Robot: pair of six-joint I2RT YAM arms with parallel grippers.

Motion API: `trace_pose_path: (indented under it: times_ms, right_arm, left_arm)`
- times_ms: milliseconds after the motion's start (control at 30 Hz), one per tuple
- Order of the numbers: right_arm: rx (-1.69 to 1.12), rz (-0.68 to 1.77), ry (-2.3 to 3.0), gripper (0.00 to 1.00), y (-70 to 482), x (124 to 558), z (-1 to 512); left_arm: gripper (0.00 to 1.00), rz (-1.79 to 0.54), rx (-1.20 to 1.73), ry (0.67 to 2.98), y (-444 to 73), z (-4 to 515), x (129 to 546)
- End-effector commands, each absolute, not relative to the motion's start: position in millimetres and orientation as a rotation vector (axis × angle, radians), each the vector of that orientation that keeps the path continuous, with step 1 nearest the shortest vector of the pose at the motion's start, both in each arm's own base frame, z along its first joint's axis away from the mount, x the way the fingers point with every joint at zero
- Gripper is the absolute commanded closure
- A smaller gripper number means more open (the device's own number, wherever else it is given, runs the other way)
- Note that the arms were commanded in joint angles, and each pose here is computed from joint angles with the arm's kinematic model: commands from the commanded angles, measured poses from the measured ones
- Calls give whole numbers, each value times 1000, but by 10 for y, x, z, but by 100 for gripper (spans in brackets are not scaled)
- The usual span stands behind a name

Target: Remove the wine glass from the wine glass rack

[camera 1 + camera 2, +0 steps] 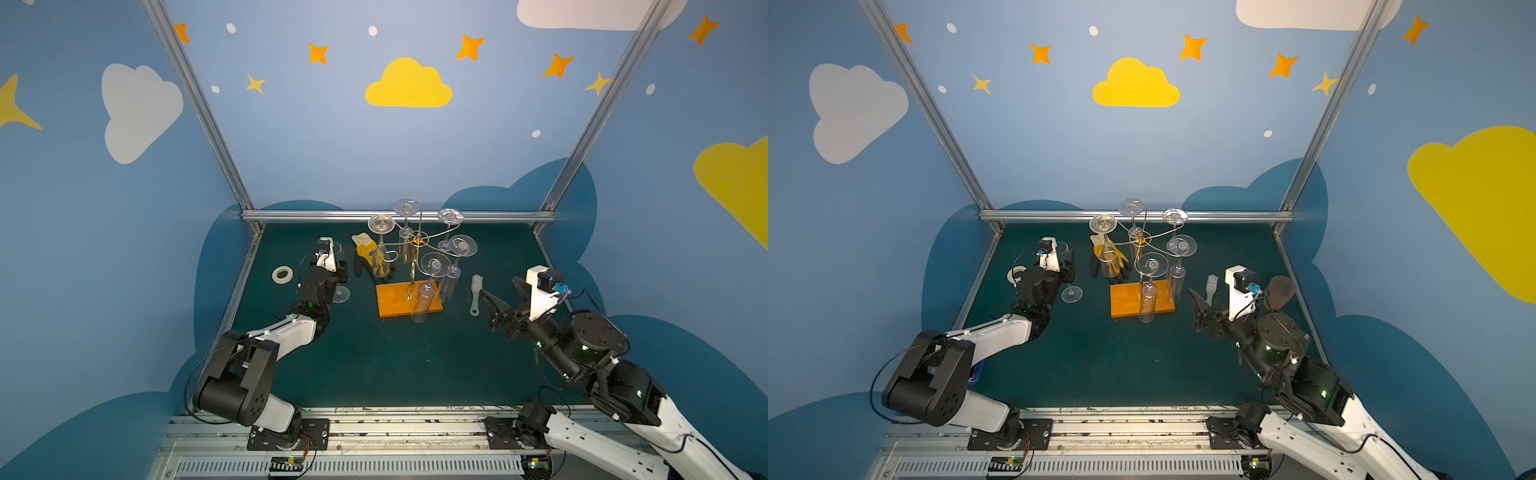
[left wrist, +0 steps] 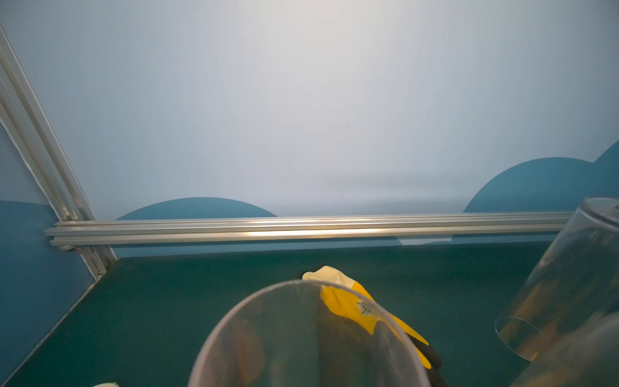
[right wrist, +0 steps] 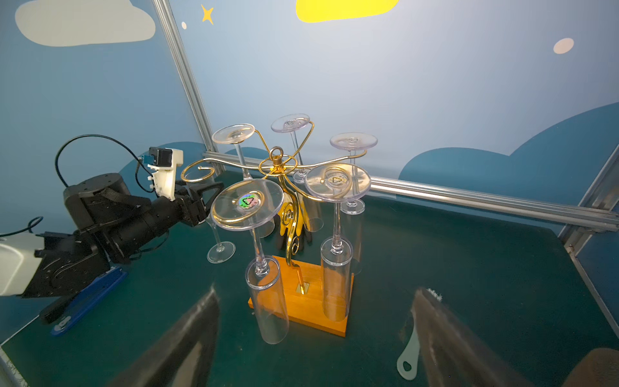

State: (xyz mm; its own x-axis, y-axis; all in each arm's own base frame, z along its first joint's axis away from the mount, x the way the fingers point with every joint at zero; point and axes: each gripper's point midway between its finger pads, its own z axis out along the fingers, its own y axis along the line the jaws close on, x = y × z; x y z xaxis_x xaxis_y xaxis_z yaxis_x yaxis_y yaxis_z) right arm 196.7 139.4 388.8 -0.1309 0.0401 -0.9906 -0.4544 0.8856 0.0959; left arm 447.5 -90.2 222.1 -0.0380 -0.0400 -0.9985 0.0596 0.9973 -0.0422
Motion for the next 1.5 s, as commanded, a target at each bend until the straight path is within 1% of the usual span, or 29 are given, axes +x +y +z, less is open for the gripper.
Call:
trace_pose_path:
  times_ms: [0, 367, 600, 767, 1067, 1100, 1200, 1233, 1267, 1367, 1467]
  right_arm:
    - [-305, 409, 1624, 11, 1291, 1954, 4062]
    - [-301, 390, 1636, 11, 1253, 1952, 4064]
    - [-293, 369, 1647, 11, 1212, 1959, 4024]
    - [-298, 360, 1650, 11, 1214, 1964, 4009]
    - [-286, 359, 1653, 11, 1158, 1937, 4004]
    - [-285, 362, 1654, 11, 1157, 1932, 4005]
    - [-287, 364, 1656, 11, 1143, 1918, 4009]
    - [-289, 364, 1656, 11, 1141, 1915, 4014]
    - [-287, 362, 1655, 11, 1133, 1913, 4017]
    - [-284, 365, 1652, 11, 1120, 1903, 4026]
    - [-286, 369, 1650, 11, 1111, 1889, 4025]
  left_arm:
    - [50, -96, 9, 1497, -908, 2504, 4586]
    - [50, -94, 32, 1421, -977, 2315, 4912]
    - [49, -76, 43, 1430, -980, 2168, 4955]
    - [44, -77, 46, 1453, -988, 2054, 4964]
    - [43, -73, 35, 1475, -989, 1890, 4965]
    - [41, -70, 35, 1478, -991, 1881, 4956]
    - [19, -53, 39, 1479, -1007, 1890, 4926]
    - [13, -44, 42, 1478, -1009, 1899, 4918]
    - [8, -37, 44, 1474, -1009, 1916, 4914]
    - [1, -26, 43, 1466, -1006, 1970, 4892]
    - [1, -23, 40, 1455, -993, 2038, 4865]
